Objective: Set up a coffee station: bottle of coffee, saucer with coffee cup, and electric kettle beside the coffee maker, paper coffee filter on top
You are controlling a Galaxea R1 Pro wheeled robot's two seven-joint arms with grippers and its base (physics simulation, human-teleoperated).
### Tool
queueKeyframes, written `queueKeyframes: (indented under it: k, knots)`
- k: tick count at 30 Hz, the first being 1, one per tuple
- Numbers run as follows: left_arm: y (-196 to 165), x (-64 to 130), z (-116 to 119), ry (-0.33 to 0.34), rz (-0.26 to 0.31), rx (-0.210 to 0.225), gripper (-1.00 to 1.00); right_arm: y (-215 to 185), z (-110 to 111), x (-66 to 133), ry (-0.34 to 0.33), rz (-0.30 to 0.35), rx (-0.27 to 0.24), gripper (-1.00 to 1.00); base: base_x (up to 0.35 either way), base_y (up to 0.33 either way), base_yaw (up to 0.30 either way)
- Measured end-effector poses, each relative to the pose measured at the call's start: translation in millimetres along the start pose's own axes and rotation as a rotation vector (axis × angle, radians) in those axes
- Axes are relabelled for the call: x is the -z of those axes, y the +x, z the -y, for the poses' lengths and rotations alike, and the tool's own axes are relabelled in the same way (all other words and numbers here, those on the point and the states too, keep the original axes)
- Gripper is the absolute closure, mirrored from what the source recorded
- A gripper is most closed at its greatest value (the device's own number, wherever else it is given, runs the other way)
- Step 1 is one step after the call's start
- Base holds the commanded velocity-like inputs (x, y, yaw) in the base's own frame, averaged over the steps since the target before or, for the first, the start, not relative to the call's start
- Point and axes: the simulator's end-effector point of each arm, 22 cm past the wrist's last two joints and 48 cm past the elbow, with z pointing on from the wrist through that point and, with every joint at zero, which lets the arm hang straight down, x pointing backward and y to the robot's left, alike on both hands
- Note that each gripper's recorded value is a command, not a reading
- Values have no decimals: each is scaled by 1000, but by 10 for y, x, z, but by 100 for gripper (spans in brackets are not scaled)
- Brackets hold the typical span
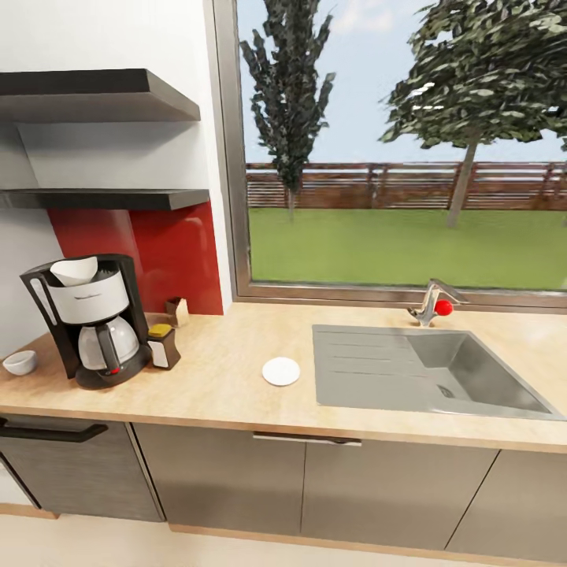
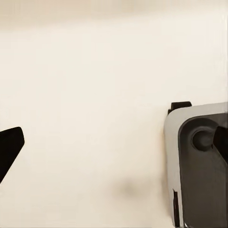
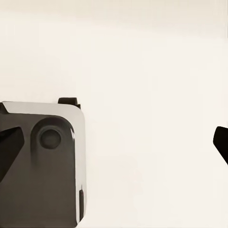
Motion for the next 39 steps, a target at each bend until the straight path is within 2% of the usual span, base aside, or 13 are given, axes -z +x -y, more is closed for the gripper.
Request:
queueKeyframes:
  k: [2,4,5,9,10,14,17,20,26,30,35,36,39]
  knots:
    - [-249,-24,44,10,55,5,-100,0,7,0,2,0,-2,-100,-1,0,0]
    - [-1188,-6,108,32,257,42,-100,-23,-22,-1,-3,10,-5,-100,0,0,0]
    - [-1462,38,127,40,317,54,-100,-49,-53,-1,-7,21,-5,-100,0,0,0]
    - [-3093,690,-108,30,755,225,-100,-620,-861,100,-109,261,-8,-100,0,0,0]
    - [-3183,753,-149,25,786,239,-100,-673,-941,122,-118,284,-14,-100,0,0,0]
    - [-3926,1423,-461,12,1051,383,-100,-1065,-1570,354,-196,457,-39,-100,0,0,0]
    - [-4307,1878,-605,40,1181,498,-100,-1199,-1744,457,-217,521,-52,-100,0,0,0]
    - [-4585,2289,-693,72,1285,564,-100,-1237,-1856,503,-233,539,-64,-100,0,0,0]
    - [-5032,3039,-630,160,1411,567,-100,-1230,-1730,477,-212,539,-70,-100,0,0,0]
    - [-5506,3186,-542,217,1353,517,-100,-1231,-1746,479,-218,540,-65,-100,0,0,0]
    - [-6291,3383,-431,289,1219,408,-100,-1242,-1880,512,-243,543,-63,-100,0,0,0]
    - [-6501,3500,-384,321,1183,361,-100,-1267,-2026,548,-282,548,-63,-100,0,0,0]
    - [-6744,3754,-370,363,1184,304,-100,-1453,-2323,667,-379,591,-67,-100,0,0,0]
